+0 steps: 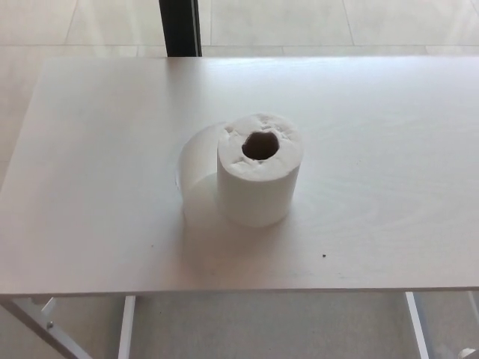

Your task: A toilet paper roll is kept in the middle of the desk infront of the robot. The robot places its left hand on the top of the toilet paper roll to hold it still and uses its right hand to tear off a piece of toilet paper from it and hands the paper to a person

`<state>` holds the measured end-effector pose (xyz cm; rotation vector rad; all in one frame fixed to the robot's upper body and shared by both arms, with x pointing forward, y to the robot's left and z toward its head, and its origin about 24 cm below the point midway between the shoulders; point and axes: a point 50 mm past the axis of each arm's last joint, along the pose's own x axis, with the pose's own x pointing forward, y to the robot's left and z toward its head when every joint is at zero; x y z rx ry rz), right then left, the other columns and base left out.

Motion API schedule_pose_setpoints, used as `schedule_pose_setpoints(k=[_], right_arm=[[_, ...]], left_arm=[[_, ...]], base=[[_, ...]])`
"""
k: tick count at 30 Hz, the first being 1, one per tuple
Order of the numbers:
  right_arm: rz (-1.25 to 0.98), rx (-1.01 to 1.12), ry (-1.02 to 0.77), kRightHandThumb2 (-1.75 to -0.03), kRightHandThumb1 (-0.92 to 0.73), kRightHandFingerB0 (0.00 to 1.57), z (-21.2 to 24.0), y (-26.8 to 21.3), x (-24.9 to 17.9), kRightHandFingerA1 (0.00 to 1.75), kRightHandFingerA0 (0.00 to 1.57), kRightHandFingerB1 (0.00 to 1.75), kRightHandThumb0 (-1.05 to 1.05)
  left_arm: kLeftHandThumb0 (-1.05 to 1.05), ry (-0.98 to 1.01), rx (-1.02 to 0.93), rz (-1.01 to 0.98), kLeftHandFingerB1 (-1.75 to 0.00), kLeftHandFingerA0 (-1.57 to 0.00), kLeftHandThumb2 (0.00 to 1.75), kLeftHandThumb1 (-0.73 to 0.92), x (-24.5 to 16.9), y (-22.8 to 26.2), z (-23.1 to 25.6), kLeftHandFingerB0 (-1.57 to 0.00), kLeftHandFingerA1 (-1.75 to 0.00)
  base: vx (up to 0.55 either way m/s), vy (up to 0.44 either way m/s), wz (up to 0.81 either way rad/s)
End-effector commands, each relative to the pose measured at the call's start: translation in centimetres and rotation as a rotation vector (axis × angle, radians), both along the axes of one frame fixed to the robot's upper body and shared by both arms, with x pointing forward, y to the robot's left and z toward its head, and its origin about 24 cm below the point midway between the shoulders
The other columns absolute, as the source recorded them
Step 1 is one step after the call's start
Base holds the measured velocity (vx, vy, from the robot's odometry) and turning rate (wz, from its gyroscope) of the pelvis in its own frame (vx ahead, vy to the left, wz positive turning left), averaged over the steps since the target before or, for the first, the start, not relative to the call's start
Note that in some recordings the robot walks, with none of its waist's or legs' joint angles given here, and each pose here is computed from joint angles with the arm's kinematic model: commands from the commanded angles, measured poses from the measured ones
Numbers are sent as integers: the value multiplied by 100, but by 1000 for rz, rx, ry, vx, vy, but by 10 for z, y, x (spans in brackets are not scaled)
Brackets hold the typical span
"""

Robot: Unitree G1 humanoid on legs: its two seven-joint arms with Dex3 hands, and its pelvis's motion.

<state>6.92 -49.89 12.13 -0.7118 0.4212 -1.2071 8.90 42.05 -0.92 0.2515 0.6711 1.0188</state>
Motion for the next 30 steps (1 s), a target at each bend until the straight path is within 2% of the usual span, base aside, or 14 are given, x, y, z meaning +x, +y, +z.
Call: schedule_pose_setpoints(k=[1, 3, 4, 6, 10, 11, 13, 15, 16, 22, 30], right_arm=[[-82, 621, 42, -60, -70, 32, -85, -3, -71, 67, 38, 43, -46], [-30, 620, 111, -60, -70, 31, -85, -2, -67, 65, 36, 42, -44], [-8, 611, 126, -59, -68, 30, -84, -2, -64, 71, 36, 42, -44], [25, 585, 165, -60, -67, 31, -83, -3, -58, 72, 36, 41, -48], [85, 606, 150, -60, -68, 35, -79, -4, -49, 68, 39, 42, -45], [95, 606, 186, -88, -55, 29, -80, -3, -49, 70, 43, 53, -50], [119, 623, 305, -90, -57, 32, -85, -2, -52, 70, 47, 54, -50], [118, 645, 395, -89, -58, 41, -88, -2, -56, 70, 54, 56, -51], [126, 645, 427, -61, -71, 48, -88, -2, -58, 65, 59, 45, -48], [169, 646, 475, -61, -72, 48, -86, -2, -51, 62, 60, 44, -48], [183, 678, 467, -62, -71, 47, -85, -3, -50, 67, 60, 46, -47]], left_arm=[[-57, 417, -283, -228, -66, -66, 61, 71, -62, -9, -49, -56, -81], [-55, 425, -292, -225, -64, -66, 61, 70, -63, -7, -51, -56, -78], [-53, 429, -295, -232, -65, -67, 60, 69, -64, -8, -51, -59, -79], [-51, 471, -302, -252, -62, -71, 60, 69, -66, -7, -55, -60, -77], [-50, 485, -319, -266, -65, -68, 60, 67, -66, -6, -55, -57, -79], [-50, 489, -318, -262, -65, -70, 60, 67, -68, -6, -55, -58, -79], [-51, 510, -309, -272, -65, -70, 59, 68, -74, -3, -53, -60, -79], [-52, 511, -310, -280, -65, -68, 59, 67, -75, -3, -52, -62, -80], [-52, 519, -310, -289, -64, -67, 60, 68, -75, -2, -52, -61, -80], [-51, 540, -307, -337, -63, -63, 60, 70, -73, -2, -52, -58, -78], [-51, 522, -317, -290, -65, -66, 60, 67, -75, 1, -53, -61, -79]], base=[[0, 0, 0], [0, 0, 0], [0, 0, 0], [0, 0, 0], [0, 0, 0], [0, 0, 0], [0, 0, 0], [0, 0, 0], [0, 0, 0], [0, 0, 0], [0, 0, 0]])
